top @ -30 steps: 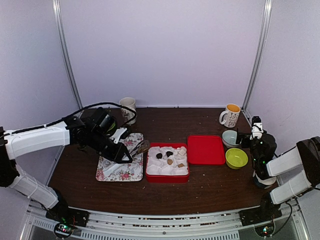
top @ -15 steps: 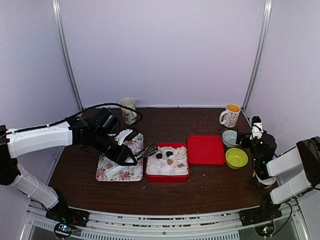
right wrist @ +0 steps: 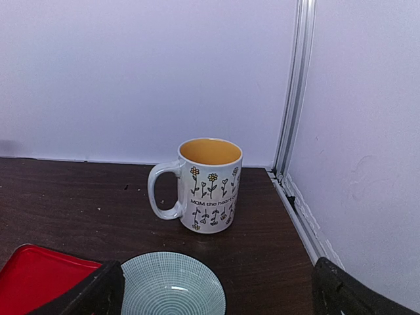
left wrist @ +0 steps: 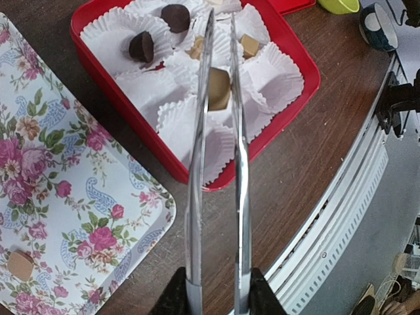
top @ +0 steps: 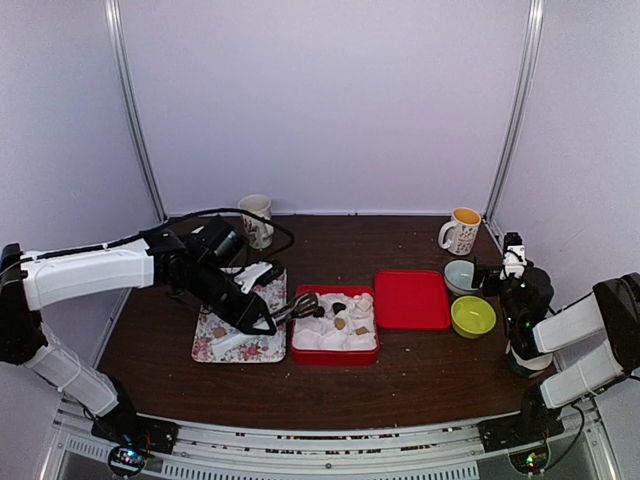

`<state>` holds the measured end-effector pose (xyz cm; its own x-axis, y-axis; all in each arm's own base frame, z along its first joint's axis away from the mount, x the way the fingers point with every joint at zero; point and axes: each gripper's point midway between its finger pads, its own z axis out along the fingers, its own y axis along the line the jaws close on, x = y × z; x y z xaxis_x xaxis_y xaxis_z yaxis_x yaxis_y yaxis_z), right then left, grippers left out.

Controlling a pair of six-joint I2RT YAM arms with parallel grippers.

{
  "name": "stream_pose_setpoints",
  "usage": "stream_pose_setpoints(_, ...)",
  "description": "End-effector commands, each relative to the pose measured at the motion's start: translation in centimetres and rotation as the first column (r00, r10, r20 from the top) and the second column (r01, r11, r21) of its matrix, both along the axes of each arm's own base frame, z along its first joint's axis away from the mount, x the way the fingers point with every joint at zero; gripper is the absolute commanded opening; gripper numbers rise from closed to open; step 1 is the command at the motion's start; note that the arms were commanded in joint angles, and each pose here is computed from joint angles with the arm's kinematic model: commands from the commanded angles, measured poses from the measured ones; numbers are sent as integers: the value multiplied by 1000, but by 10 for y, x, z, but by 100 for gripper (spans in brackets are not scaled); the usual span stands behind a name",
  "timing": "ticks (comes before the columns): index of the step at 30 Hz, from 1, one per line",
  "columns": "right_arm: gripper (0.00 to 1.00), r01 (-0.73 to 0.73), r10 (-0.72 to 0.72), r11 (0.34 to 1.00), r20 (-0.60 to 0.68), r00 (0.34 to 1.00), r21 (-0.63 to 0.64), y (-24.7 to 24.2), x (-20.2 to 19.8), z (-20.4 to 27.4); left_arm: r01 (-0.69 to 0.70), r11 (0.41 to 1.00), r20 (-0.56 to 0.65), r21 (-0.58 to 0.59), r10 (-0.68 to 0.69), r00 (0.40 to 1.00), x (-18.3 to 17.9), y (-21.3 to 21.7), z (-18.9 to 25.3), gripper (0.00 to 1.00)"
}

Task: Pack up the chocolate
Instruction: Place the fake chocolate in the empty pocket of the box.

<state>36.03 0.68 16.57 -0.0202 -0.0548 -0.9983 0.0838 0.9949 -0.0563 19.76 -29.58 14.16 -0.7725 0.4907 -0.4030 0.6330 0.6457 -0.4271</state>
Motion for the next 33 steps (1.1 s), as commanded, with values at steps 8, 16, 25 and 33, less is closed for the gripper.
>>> stream_pose_setpoints(8,100,-1,1,1000,30,1000,7,0,4,11,2,994,23,110,-4,1000,11,0,-14,20)
stream_pose_setpoints(16,100,0,0,1000,27,1000,7,-1,3,10,-4,994,44,108,-1,999,23,-11,-15,21)
stream_pose_setpoints(25,100,-1,1,1000,28,1000,7,-1,4,10,-7,985,32,172,2,1000,28,-9,-27,24)
stream_pose_setpoints(33,100,-1,0,1000,27,1000,7,-1,3,10,-26,983,63,184,14,998,33,-5,-25,36)
